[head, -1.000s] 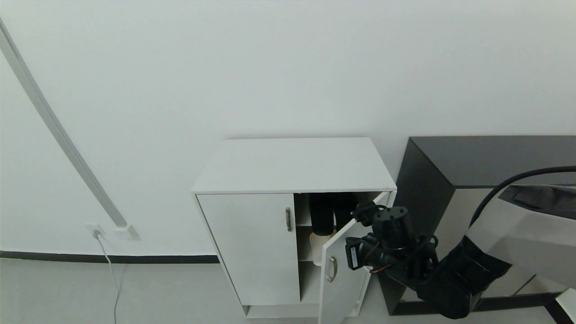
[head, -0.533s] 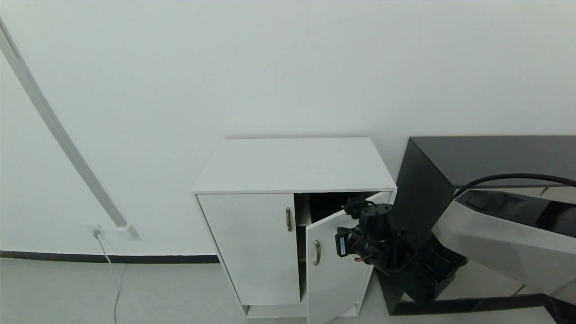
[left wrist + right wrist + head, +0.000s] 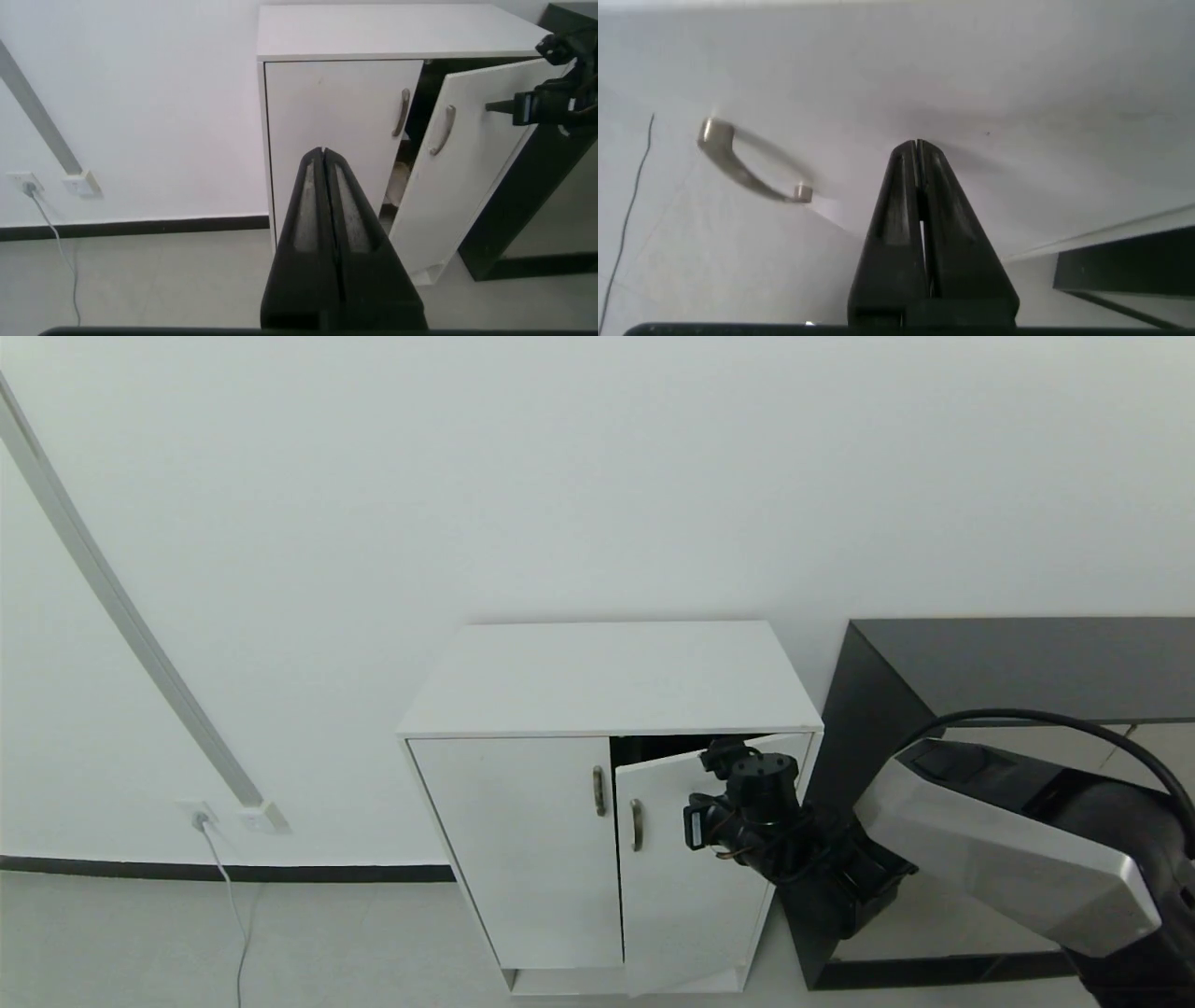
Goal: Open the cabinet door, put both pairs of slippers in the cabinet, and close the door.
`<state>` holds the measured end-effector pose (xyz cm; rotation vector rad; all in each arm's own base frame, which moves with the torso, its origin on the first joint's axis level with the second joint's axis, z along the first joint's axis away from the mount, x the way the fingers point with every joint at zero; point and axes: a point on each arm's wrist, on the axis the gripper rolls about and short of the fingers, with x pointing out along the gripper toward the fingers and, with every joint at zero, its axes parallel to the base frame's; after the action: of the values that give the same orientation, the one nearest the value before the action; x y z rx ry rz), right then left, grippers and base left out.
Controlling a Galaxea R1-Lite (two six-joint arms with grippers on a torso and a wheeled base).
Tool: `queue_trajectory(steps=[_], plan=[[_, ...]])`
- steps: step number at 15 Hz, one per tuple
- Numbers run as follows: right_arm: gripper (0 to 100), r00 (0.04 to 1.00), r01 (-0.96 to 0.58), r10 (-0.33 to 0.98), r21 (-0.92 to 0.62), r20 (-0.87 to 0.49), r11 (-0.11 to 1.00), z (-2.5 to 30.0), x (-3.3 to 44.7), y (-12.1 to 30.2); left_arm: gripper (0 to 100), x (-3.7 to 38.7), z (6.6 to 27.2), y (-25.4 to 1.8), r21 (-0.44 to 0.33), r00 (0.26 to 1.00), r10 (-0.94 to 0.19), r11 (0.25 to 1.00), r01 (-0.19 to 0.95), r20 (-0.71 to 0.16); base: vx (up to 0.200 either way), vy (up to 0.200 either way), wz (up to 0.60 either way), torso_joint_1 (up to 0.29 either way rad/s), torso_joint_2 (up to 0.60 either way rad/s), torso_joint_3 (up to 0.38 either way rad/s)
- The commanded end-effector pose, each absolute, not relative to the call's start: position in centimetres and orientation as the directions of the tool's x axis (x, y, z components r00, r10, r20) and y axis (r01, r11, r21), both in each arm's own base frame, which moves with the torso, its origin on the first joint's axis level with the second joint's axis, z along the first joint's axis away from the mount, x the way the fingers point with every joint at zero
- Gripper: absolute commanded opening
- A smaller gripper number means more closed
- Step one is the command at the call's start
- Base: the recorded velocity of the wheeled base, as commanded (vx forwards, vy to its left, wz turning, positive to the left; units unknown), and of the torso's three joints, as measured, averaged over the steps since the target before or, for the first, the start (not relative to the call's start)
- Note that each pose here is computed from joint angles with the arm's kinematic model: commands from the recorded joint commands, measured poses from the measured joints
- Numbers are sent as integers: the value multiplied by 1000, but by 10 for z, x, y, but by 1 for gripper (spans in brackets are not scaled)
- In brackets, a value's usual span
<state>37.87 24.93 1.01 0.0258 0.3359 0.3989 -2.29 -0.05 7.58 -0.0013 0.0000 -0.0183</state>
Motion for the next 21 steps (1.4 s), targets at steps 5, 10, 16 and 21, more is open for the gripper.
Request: queue_trajectory(steps=[5, 10, 16, 21], plan=[[0, 886, -362, 374, 96, -275, 927, 3, 401, 253, 0, -23, 76, 0, -2, 1000, -18, 1000, 18, 0, 0, 0, 0, 0, 0, 0], [0, 900, -350, 364, 100, -241, 931, 6, 413, 251, 0, -23, 76, 0, -2, 1000, -18, 1000, 18, 0, 0, 0, 0, 0, 0, 0], [0, 906, -338, 353, 101, -234, 936, 4, 420, 247, 0, -23, 76, 0, -2, 1000, -18, 1000, 18, 0, 0, 0, 0, 0, 0, 0], [0, 908, -337, 352, 104, -228, 936, 3, 422, 248, 0, -23, 76, 0, -2, 1000, -18, 1000, 18, -2, 0, 0, 0, 0, 0, 0]])
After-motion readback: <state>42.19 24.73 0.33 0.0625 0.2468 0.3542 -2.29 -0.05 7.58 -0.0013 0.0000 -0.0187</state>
